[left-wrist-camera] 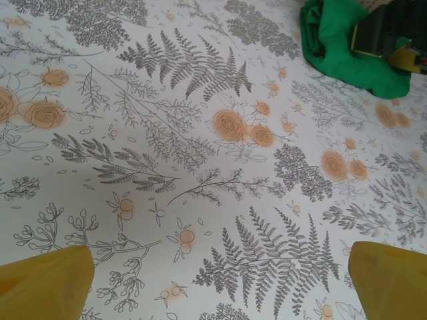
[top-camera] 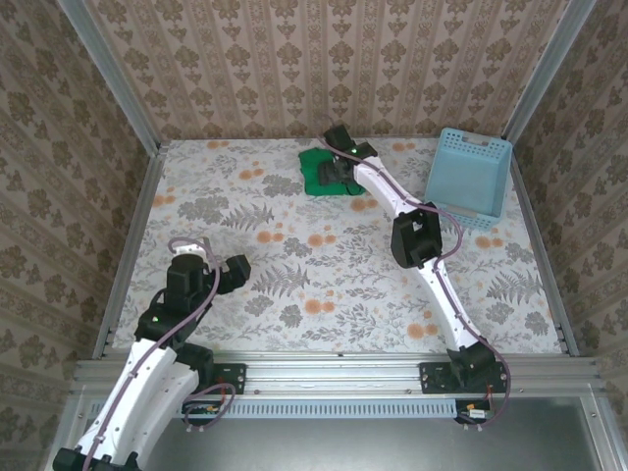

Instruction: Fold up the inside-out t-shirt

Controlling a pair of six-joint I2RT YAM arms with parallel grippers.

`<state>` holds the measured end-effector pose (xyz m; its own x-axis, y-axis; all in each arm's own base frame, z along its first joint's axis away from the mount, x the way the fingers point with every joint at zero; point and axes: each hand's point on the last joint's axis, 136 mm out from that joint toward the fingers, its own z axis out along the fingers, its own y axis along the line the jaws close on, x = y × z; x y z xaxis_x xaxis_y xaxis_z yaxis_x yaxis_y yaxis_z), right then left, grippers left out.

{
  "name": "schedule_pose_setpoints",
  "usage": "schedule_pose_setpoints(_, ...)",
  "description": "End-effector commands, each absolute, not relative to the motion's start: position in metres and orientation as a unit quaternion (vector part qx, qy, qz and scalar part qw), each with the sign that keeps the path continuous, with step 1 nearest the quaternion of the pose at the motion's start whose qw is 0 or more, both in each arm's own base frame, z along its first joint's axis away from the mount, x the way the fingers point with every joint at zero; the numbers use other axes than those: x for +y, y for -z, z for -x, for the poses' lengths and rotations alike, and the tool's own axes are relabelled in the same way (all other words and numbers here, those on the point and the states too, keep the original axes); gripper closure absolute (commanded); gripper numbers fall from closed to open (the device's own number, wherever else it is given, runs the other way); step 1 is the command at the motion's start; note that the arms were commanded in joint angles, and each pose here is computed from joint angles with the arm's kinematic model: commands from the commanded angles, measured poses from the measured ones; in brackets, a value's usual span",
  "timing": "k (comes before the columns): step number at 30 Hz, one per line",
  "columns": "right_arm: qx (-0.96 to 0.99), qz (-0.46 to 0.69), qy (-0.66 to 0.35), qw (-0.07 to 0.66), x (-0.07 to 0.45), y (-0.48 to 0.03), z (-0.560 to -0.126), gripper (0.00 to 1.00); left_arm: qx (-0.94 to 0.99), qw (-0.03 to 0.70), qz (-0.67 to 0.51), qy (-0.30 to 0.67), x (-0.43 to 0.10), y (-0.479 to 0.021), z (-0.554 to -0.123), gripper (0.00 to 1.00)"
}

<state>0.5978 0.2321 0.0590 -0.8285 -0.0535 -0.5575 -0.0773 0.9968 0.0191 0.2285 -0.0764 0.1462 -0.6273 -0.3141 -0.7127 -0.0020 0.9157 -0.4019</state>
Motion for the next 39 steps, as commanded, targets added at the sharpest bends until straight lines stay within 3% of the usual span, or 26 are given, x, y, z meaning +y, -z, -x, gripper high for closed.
schedule_pose_setpoints(1,0.961,0.022,-0.019,0.275,0.222,-0.049,-0.598,0.14,0.878,0.43,0.089,0.19,-0.078,-0.148,-0.235,0.0)
schedule_pose_setpoints(13,0.942,-0.004,-0.055,0.331,0.222,-0.102,-0.617,0.15,0.89,0.409,0.098,0.177,-0.073,-0.154,-0.236,0.0)
schedule_pose_setpoints(21,0.927,-0.005,-0.077,0.366,0.217,-0.19,-0.599,0.13,0.881,0.423,0.106,0.183,-0.072,-0.175,-0.235,0.0)
schedule_pose_setpoints(26,0.931,0.0,-0.085,0.354,0.21,-0.231,-0.559,0.09,0.886,0.413,0.111,0.18,-0.072,-0.178,-0.238,0.0)
schedule_pose_setpoints(32,0.913,-0.001,-0.149,0.379,0.215,-0.232,-0.483,0.07,0.871,0.455,0.123,0.142,-0.062,-0.198,-0.263,0.0)
schedule_pose_setpoints(34,0.905,-0.009,-0.155,0.395,0.203,-0.236,-0.456,0.01,0.864,0.472,0.13,0.119,-0.055,-0.205,-0.274,0.0)
schedule_pose_setpoints(39,0.88,-0.028,-0.127,0.457,0.151,-0.241,-0.388,0.0,0.841,0.519,0.148,0.034,-0.031,-0.212,-0.302,0.0)
